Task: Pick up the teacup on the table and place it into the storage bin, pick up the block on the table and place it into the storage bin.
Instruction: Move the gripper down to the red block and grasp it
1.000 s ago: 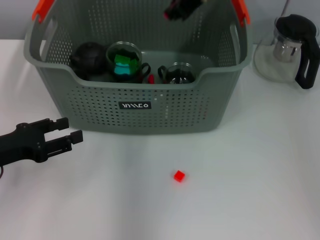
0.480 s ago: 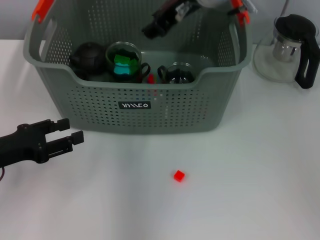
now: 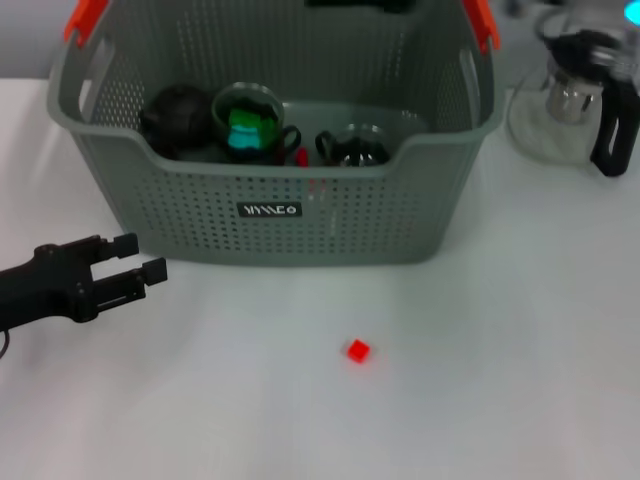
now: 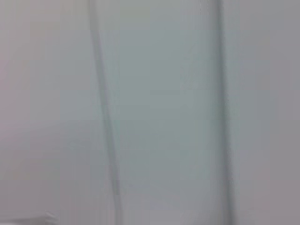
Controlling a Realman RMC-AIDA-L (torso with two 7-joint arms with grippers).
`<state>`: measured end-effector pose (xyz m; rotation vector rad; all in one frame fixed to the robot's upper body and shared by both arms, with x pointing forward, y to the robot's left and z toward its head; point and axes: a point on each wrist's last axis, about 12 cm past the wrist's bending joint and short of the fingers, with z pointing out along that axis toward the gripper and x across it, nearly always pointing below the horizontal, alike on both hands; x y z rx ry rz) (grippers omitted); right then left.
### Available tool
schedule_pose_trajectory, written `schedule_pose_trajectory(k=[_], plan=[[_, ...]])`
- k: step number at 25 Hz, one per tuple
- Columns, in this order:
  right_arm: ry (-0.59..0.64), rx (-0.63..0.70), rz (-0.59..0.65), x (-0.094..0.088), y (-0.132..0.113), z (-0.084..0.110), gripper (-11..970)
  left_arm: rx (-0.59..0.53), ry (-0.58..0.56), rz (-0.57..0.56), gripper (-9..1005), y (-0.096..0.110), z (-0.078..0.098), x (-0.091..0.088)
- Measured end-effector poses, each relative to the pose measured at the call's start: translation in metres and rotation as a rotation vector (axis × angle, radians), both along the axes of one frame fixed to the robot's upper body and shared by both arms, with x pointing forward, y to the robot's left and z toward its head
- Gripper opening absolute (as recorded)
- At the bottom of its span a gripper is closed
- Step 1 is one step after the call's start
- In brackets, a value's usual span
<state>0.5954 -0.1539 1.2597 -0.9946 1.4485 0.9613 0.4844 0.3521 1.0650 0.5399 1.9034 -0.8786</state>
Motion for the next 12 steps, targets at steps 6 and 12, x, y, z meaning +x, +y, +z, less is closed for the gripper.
schedule_pose_trajectory(k=[6, 12], plan=[[0.028, -0.017, 0.208, -0.046, -0.044, -0.024, 906, 0.003, -0.006, -0.001, 659, 0.0, 0.002, 0.003], [0.169, -0.26, 0.327, -0.066, -0.064, -0.017, 944, 0.003, -0.007, -0.002, 659, 0.0, 0.002, 0.003]])
